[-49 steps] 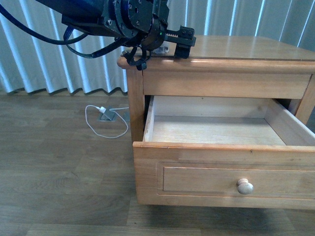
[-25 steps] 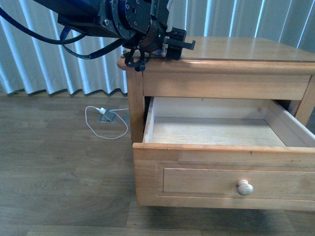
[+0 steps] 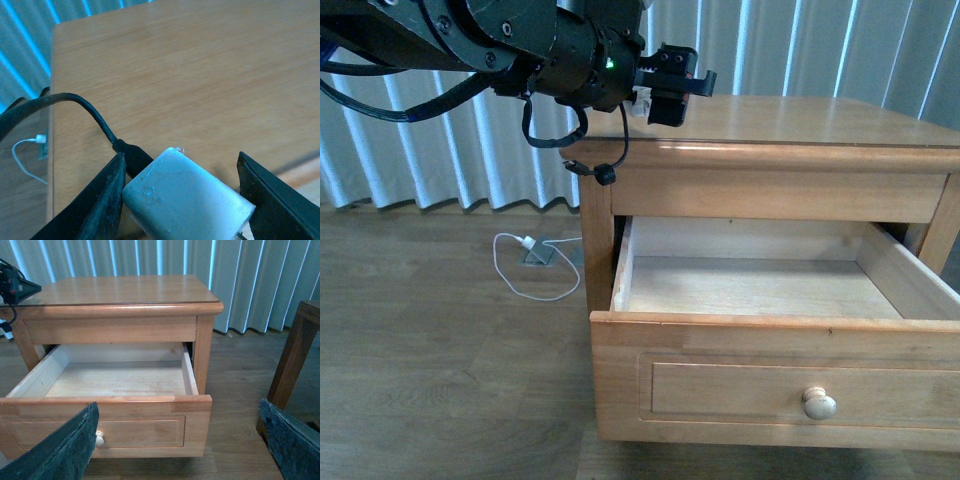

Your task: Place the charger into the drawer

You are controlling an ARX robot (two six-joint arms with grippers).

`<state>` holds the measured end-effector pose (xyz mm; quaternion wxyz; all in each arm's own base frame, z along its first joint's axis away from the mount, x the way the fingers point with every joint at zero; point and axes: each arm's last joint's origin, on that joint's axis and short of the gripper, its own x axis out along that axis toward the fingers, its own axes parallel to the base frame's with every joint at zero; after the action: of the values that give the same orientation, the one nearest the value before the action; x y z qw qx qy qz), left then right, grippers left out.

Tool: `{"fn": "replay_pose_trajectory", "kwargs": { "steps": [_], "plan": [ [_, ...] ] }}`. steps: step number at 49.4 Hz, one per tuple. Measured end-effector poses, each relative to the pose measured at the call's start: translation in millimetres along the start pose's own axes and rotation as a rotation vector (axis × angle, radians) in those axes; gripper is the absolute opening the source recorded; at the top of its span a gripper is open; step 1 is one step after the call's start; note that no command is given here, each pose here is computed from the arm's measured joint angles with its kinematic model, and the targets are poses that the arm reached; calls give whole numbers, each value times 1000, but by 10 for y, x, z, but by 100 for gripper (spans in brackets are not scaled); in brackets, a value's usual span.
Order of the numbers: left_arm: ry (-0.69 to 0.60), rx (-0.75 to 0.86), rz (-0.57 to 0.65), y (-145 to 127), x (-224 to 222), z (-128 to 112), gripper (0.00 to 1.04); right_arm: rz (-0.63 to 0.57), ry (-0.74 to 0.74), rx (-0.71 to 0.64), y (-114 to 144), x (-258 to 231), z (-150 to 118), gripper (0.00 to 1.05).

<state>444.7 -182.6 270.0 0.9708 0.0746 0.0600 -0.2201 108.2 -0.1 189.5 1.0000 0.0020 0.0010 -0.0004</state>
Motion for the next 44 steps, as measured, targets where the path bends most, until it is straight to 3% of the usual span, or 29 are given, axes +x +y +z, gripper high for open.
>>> {"fn": "replay_pose_trajectory", "kwargs": {
  "steps": [11, 17, 24, 34, 44],
  "plan": [
    [0, 26, -174, -417, -228, -48, 61, 0, 0, 0, 0, 0, 0, 96],
    [23, 59, -206, -597, -192, -143, 61, 0, 0, 0, 0, 0, 0, 96],
    [97, 80, -277, -903, -4, -459, 61, 0, 0, 0, 0, 0, 0, 96],
    [200, 91, -295, -1138, 249, -832, 61, 0, 0, 0, 0, 0, 0, 96],
    [220, 99, -271, -1229, 425, -949, 61, 0, 0, 0, 0, 0, 0, 96]
  ]
}}
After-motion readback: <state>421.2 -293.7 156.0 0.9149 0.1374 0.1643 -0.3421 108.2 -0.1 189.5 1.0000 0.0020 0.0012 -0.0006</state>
